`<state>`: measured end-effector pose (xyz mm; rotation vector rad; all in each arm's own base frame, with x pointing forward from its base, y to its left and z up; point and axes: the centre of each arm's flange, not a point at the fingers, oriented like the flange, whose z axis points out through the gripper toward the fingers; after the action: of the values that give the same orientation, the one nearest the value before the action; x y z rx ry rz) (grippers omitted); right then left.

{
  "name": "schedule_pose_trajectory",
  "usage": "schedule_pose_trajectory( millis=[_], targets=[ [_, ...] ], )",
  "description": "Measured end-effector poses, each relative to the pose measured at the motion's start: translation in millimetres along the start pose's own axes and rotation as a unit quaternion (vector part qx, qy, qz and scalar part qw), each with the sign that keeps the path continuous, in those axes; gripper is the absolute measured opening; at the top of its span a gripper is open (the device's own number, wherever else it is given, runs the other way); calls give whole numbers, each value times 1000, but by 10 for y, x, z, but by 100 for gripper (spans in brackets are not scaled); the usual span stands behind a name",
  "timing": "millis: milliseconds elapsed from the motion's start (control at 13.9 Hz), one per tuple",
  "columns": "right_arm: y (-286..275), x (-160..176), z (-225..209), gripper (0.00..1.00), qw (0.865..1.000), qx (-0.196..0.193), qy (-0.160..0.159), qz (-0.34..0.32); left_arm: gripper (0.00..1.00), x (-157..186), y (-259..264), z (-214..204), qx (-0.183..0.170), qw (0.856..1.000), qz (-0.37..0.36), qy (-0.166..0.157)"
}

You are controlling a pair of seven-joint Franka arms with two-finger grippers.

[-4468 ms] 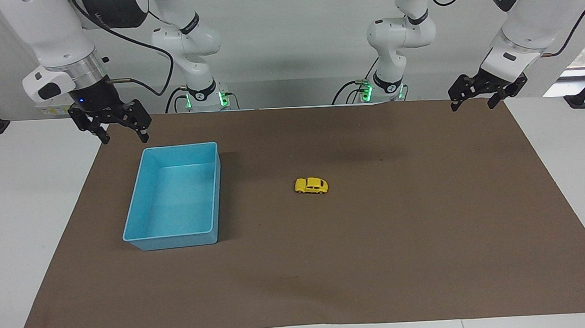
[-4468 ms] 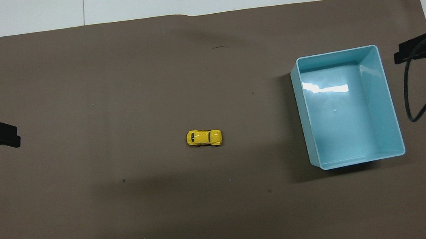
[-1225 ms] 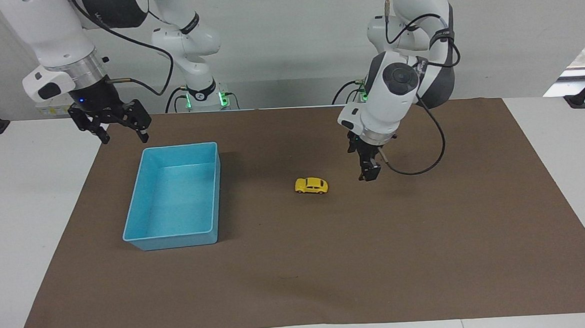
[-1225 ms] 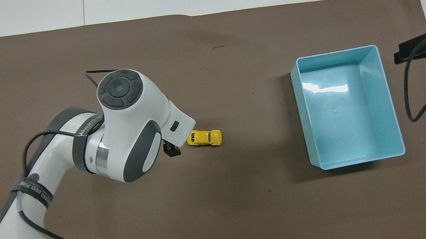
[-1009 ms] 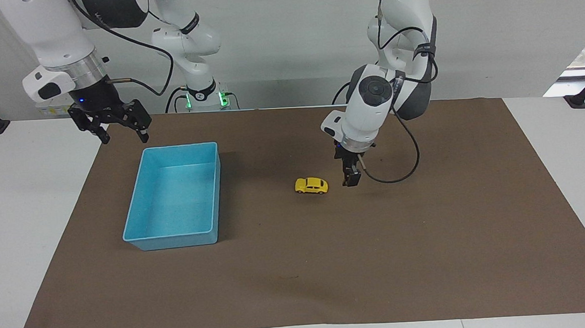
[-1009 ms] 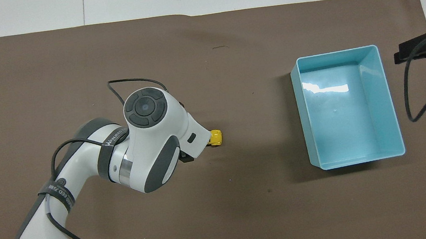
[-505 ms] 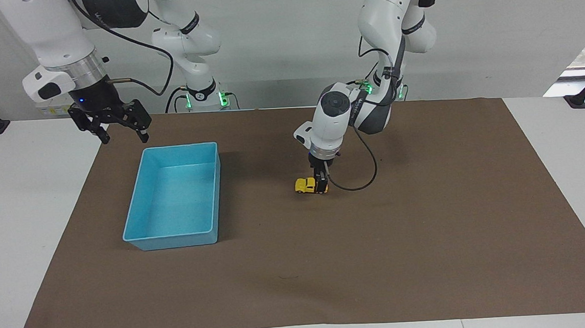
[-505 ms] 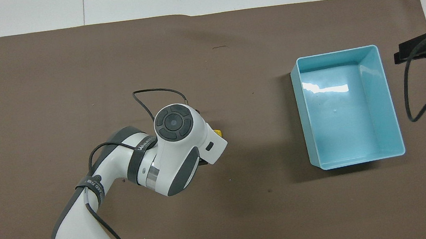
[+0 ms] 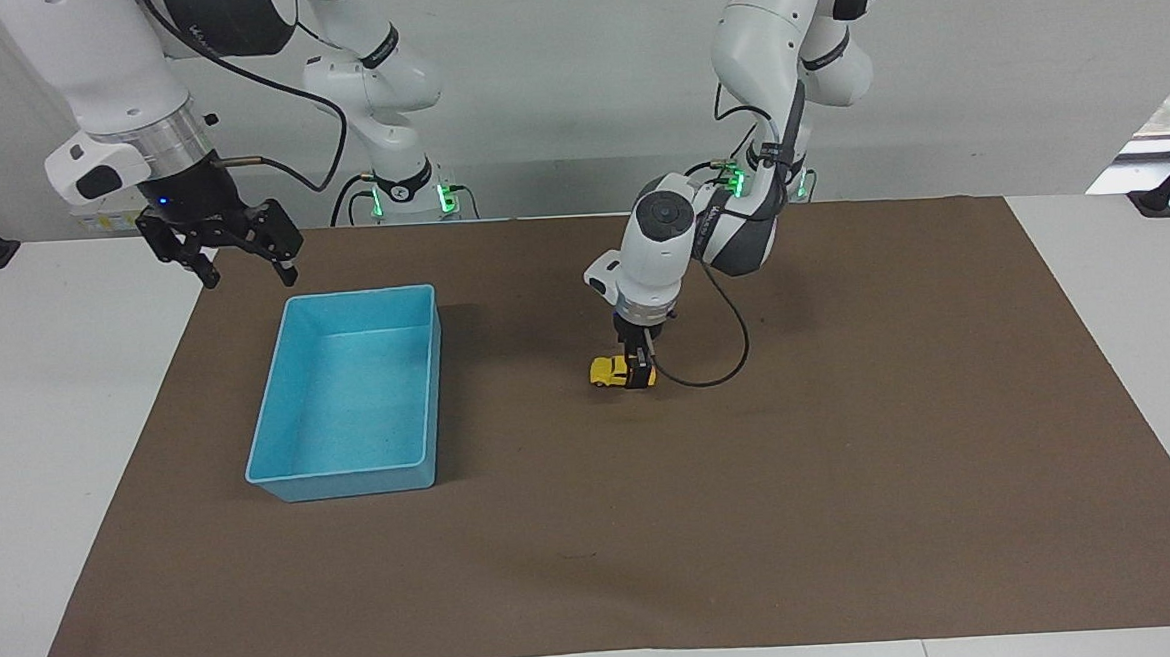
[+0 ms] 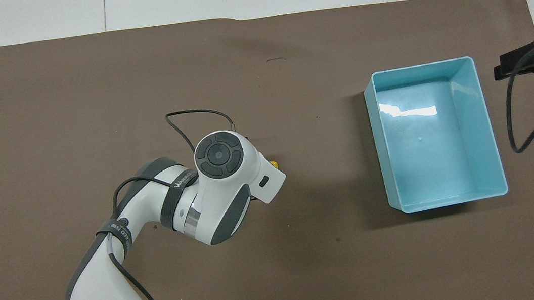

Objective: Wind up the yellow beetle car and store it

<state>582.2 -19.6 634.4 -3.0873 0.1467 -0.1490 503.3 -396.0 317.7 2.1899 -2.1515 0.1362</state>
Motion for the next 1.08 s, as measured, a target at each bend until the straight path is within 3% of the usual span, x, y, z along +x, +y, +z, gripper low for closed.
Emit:
schedule_pose_trajectory(
  millis=[649, 1081],
  targets=[
    [0, 0, 0, 100, 1000, 0, 0, 0, 44, -81, -26, 1, -1, 1000, -2, -4],
    [0, 0, 0, 100, 1000, 0, 0, 0, 44, -827, -251, -78, -9, 1000, 12, -15]
  ],
)
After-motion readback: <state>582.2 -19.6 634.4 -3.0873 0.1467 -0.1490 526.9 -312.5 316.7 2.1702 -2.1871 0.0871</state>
